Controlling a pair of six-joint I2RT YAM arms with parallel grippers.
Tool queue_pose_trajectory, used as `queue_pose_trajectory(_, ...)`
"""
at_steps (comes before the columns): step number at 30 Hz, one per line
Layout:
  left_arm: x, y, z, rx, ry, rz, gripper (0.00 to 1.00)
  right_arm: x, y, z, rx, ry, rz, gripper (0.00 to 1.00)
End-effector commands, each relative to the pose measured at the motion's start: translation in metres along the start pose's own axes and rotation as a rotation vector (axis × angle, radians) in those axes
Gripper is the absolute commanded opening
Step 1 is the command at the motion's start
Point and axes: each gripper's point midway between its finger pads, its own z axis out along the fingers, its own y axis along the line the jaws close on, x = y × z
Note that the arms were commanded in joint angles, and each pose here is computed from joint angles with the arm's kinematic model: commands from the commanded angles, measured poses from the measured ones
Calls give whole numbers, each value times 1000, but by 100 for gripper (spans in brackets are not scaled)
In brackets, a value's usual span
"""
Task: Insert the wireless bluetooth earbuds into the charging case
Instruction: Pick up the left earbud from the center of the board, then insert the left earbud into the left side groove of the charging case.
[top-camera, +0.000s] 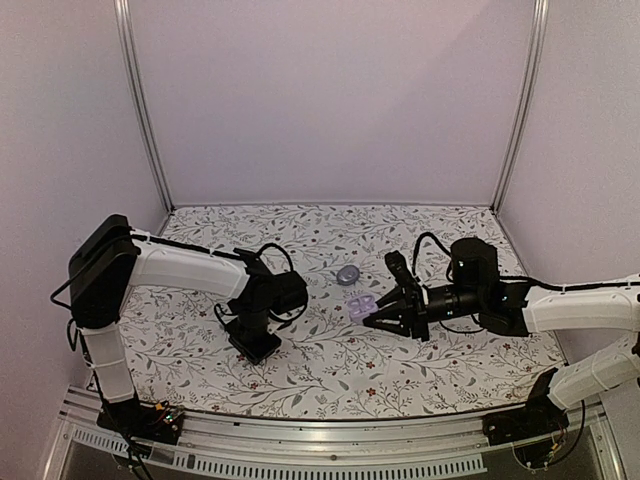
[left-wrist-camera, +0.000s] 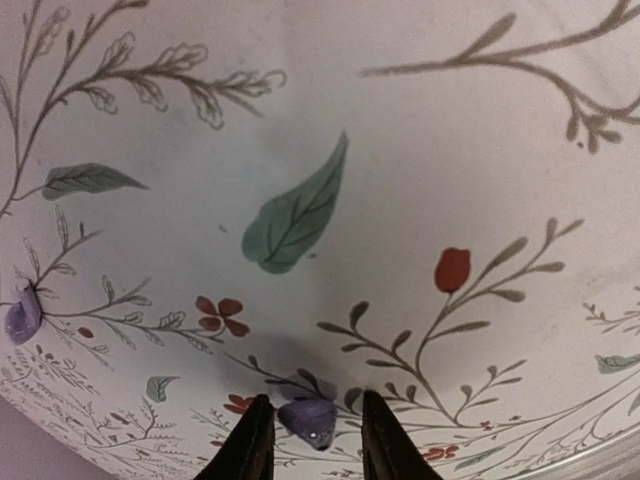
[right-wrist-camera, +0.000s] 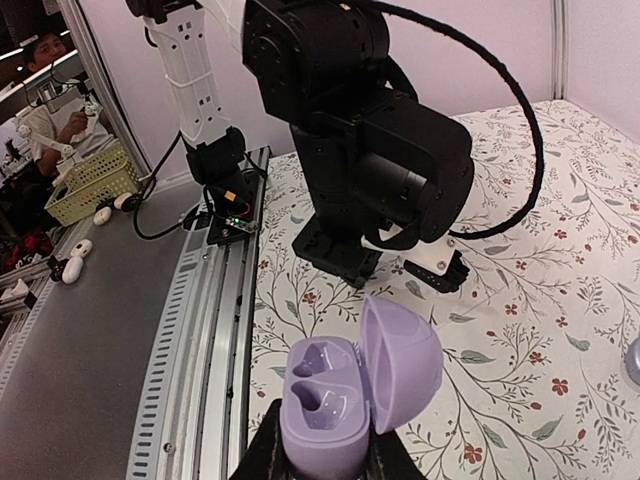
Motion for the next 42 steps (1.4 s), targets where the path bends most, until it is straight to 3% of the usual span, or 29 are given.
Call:
queue_pose_trajectory(1, 6, -3, 6, -16, 38, 36, 29, -4, 2, -4, 0, -15, -4, 0)
queue_pose_trajectory(13, -2, -6, 14, -10, 13, 44, 20, -6, 2, -4, 2, -18, -1, 0)
queue_pose_trajectory(22, -25, 6, -18, 15, -132, -14, 16, -19, 6, -10, 10, -62, -48, 0)
queue_pose_trajectory(33, -76, 13, -118, 181, -565, -123, 14, -54, 20, -40, 91, -258, -327, 0)
queue_pose_trajectory(42, -86, 23, -228, 294, -1051, -141, 14, -65, -4, -50, 332, -270, -541, 0)
